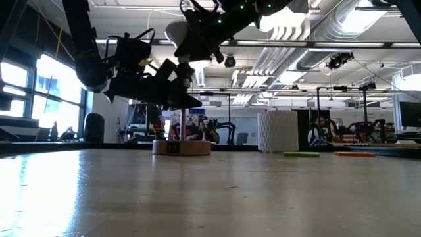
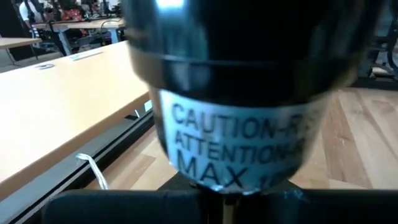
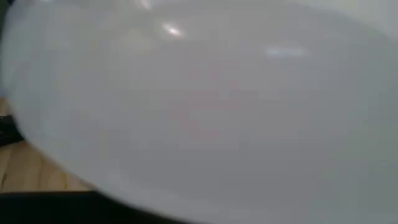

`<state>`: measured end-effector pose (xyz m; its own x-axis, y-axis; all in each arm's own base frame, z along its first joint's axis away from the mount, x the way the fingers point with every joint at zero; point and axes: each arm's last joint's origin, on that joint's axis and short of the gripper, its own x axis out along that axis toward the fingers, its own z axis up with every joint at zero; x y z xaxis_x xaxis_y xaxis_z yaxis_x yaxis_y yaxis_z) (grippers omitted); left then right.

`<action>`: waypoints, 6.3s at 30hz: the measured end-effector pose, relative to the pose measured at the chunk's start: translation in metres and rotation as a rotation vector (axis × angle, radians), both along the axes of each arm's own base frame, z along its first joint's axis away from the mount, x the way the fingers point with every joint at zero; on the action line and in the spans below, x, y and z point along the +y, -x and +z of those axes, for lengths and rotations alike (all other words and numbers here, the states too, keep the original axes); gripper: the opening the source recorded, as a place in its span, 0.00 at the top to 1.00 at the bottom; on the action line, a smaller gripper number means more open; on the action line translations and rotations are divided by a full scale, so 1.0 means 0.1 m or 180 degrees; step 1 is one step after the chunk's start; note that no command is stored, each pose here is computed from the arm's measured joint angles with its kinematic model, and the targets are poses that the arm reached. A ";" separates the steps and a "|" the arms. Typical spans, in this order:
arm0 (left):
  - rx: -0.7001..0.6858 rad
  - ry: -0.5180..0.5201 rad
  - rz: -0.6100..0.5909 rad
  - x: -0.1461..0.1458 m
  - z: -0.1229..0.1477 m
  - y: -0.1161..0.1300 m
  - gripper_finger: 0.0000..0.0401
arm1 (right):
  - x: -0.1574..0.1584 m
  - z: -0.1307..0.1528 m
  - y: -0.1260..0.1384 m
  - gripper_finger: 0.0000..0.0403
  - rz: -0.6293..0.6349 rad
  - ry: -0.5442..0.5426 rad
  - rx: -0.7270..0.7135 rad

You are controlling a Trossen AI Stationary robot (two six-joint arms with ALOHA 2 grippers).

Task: Screw lightbulb
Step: Insert the lightbulb into the lamp socket

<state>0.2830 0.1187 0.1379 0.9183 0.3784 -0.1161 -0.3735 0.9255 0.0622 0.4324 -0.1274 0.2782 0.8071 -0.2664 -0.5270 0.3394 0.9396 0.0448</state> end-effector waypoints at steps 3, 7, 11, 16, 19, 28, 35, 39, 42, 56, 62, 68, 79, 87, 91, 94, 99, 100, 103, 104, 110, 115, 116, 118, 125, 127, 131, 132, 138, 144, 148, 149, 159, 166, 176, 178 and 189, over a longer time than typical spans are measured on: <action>0.0071 -0.0020 -0.0033 0.00 -0.01 0.00 0.90 | 0.02 0.00 0.00 0.64 -0.0001 0.0015 0.0006; 0.0084 0.0056 -0.0196 -0.02 0.03 0.01 0.77 | 0.02 0.00 0.00 0.64 0.0027 0.0061 0.0021; 0.0213 0.0106 -0.0290 -0.05 0.14 0.06 0.61 | 0.02 0.00 -0.01 0.64 0.0096 0.0100 0.0030; 0.0433 0.0091 -0.0314 -0.08 0.30 0.17 0.48 | 0.02 0.00 -0.01 0.64 0.0160 0.0159 0.0051; 0.0409 0.0056 -0.0297 -0.10 0.40 0.22 0.44 | 0.03 -0.01 -0.01 0.64 0.0187 0.0190 0.0067; 0.0320 -0.0115 -0.0208 -0.09 0.66 0.36 0.43 | -0.04 -0.01 0.02 0.64 0.0325 0.0331 0.0140; 0.0033 -0.0204 -0.0182 -0.17 0.61 0.56 0.43 | -0.09 -0.02 0.04 0.64 0.0538 0.0440 0.0181; -0.0210 -0.0223 -0.0130 -0.22 0.59 0.75 0.43 | -0.17 -0.04 0.07 0.64 0.0554 0.0417 0.0159; -0.0436 -0.0293 -0.0104 -0.25 0.63 0.84 0.43 | -0.23 -0.09 0.09 0.64 0.0609 0.0361 0.0038; -0.0827 -0.0573 -0.0072 -0.27 0.79 0.88 0.43 | -0.24 -0.12 0.07 0.64 0.0842 0.0410 -0.0124; -0.1047 -0.0814 0.0212 -0.28 0.95 0.96 0.43 | -0.25 -0.12 0.08 0.64 0.0979 0.0534 -0.0098; -0.0748 -0.0860 0.0325 -0.28 1.25 0.97 0.43 | -0.35 -0.12 0.13 0.64 0.1220 0.0640 -0.0126; -0.0151 -0.1218 0.0280 -0.25 2.07 0.90 0.43 | -0.41 -0.13 0.15 0.64 0.1263 0.0638 -0.0154; -0.0277 -0.1144 -0.0215 -0.15 2.31 0.78 0.46 | -0.43 -0.12 0.15 0.64 0.1256 0.0599 -0.0178; 0.0125 -0.0823 -0.0234 0.07 2.19 0.57 0.51 | -0.44 -0.12 0.16 0.64 0.1256 0.0557 -0.0194; 0.0296 -0.0684 -0.0198 0.23 2.19 0.46 0.54 | -0.43 -0.13 0.16 0.64 0.1243 0.0558 -0.0185; 0.0510 -0.0490 -0.0201 0.39 2.14 0.36 0.56 | -0.44 -0.13 0.16 0.64 0.1240 0.0537 -0.0182; 0.0535 -0.0464 -0.0218 0.39 2.12 0.36 0.56 | -0.44 -0.13 0.16 0.64 0.1238 0.0534 -0.0186; 0.0569 -0.0388 -0.0219 0.40 2.10 0.37 0.56 | -0.44 -0.12 0.16 0.64 0.1210 0.0490 -0.0199; 0.0572 -0.0338 -0.0221 0.40 2.10 0.37 0.56 | -0.44 -0.12 0.16 0.64 0.1206 0.0489 -0.0200; 0.0561 -0.0117 -0.0299 0.42 2.07 0.40 0.56 | -0.44 -0.12 0.15 0.60 0.1203 0.0500 -0.0235; 0.0582 -0.0089 -0.0320 0.41 2.06 0.40 0.57 | -0.45 -0.15 0.16 0.47 0.1203 0.0460 -0.0205; 0.0580 -0.0087 -0.0322 0.41 2.06 0.40 0.57 | -0.45 -0.15 0.16 0.44 0.1206 0.0462 -0.0209; 0.0576 -0.0082 -0.0349 0.41 2.06 0.39 0.57 | -0.47 -0.12 0.17 0.40 0.1190 0.0486 -0.0232; 0.0578 -0.0062 -0.0389 0.41 2.05 0.39 0.57 | -0.52 -0.02 0.26 0.37 0.1091 0.0501 -0.0223; 0.0577 -0.0050 -0.0390 0.41 2.05 0.39 0.57 | -0.51 0.01 0.29 0.37 0.1083 0.0496 -0.0206; 0.0573 -0.0026 -0.0390 0.41 2.05 0.39 0.57 | -0.49 0.08 0.35 0.37 0.1055 0.0516 -0.0150; 0.0576 -0.0024 -0.0394 0.40 2.05 0.39 0.57 | -0.49 0.09 0.35 0.37 0.1048 0.0528 -0.0136; 0.0572 -0.0006 -0.0385 0.41 2.05 0.39 0.57 | -0.49 0.06 0.40 0.37 0.0956 0.0581 0.0105; 0.0578 -0.0001 -0.0386 0.40 2.05 0.39 0.57 | -0.56 0.12 0.48 0.37 0.0866 0.0591 0.0138; 0.0580 0.0003 -0.0387 0.40 2.05 0.39 0.57 | -0.58 0.21 0.55 0.37 0.0799 0.0635 0.0119; 0.0580 0.0003 -0.0385 0.40 2.05 0.39 0.57 | -0.59 0.24 0.57 0.37 0.0769 0.0647 0.0127; 0.0575 0.0021 -0.0382 0.40 2.04 0.39 0.57 | -0.57 0.58 0.92 0.37 0.0485 0.0733 0.0290; 0.0573 0.0028 -0.0379 0.40 2.04 0.39 0.57 | -0.51 0.55 1.22 0.37 0.0310 0.0663 0.0177; 0.0570 0.0024 -0.0379 0.40 2.05 0.39 0.57 | -0.07 -0.40 1.54 0.37 0.0080 0.0302 -0.0919; 0.0566 0.0025 -0.0378 0.40 2.05 0.39 0.57 | -0.02 -0.49 1.56 0.37 0.0040 0.0148 -0.1039; 0.0551 0.0044 -0.0371 0.40 2.05 0.39 0.57 | 0.00 -0.35 1.49 0.37 0.0180 0.0038 -0.1367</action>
